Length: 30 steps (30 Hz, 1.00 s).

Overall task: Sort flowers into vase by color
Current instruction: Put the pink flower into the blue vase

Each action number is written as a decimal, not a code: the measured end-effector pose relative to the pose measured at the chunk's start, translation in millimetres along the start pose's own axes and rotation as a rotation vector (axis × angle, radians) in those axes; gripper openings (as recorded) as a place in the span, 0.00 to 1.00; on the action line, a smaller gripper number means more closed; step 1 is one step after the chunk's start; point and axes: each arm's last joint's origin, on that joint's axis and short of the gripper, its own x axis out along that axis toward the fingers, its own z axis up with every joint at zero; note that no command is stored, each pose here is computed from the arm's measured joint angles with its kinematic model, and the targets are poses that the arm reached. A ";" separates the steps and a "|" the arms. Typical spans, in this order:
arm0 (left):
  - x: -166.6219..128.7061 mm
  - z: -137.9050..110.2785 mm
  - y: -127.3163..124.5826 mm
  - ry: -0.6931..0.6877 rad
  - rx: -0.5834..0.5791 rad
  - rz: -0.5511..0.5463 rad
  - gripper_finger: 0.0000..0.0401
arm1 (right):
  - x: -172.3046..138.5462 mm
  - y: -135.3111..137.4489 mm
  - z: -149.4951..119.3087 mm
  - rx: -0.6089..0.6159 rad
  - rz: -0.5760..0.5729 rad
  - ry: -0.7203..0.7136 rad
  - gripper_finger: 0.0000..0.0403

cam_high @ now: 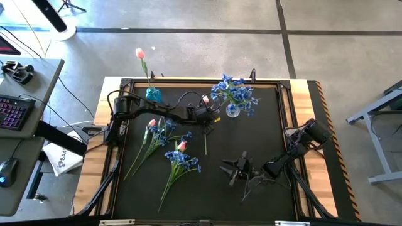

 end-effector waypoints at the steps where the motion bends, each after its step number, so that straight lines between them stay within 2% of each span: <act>1: 1.1 -0.1 0.8 0.005 -0.003 0.003 0.41 | -0.4 0.2 -0.1 0.000 0.001 0.000 0.40; 5: 2.0 -0.5 2.3 0.021 -0.003 -0.005 0.32 | -0.7 0.4 -0.2 -0.003 0.002 0.000 0.40; 13: -3.7 -1.0 4.7 0.046 0.067 -0.002 0.03 | -5.6 2.9 -2.0 -0.025 0.015 0.000 0.40; 16: -14.2 -0.4 9.2 0.053 0.105 0.049 0.03 | -13.3 6.6 -4.5 -0.037 0.028 -0.006 0.40; 19: -39.5 4.3 12.7 0.021 0.130 0.128 0.02 | -24.6 11.0 -6.5 -0.043 0.023 -0.039 0.40; 23: -83.1 8.7 13.5 -0.088 0.159 0.195 0.01 | -39.8 15.7 -8.1 -0.060 -0.012 -0.104 0.40; 27: -133.1 6.0 19.5 -0.261 0.142 0.169 0.00 | -49.4 17.6 -9.5 -0.064 -0.043 -0.148 0.40; 30: -164.1 -8.2 30.5 -0.368 0.120 0.127 0.00 | -52.6 18.1 -10.3 -0.065 -0.046 -0.156 0.40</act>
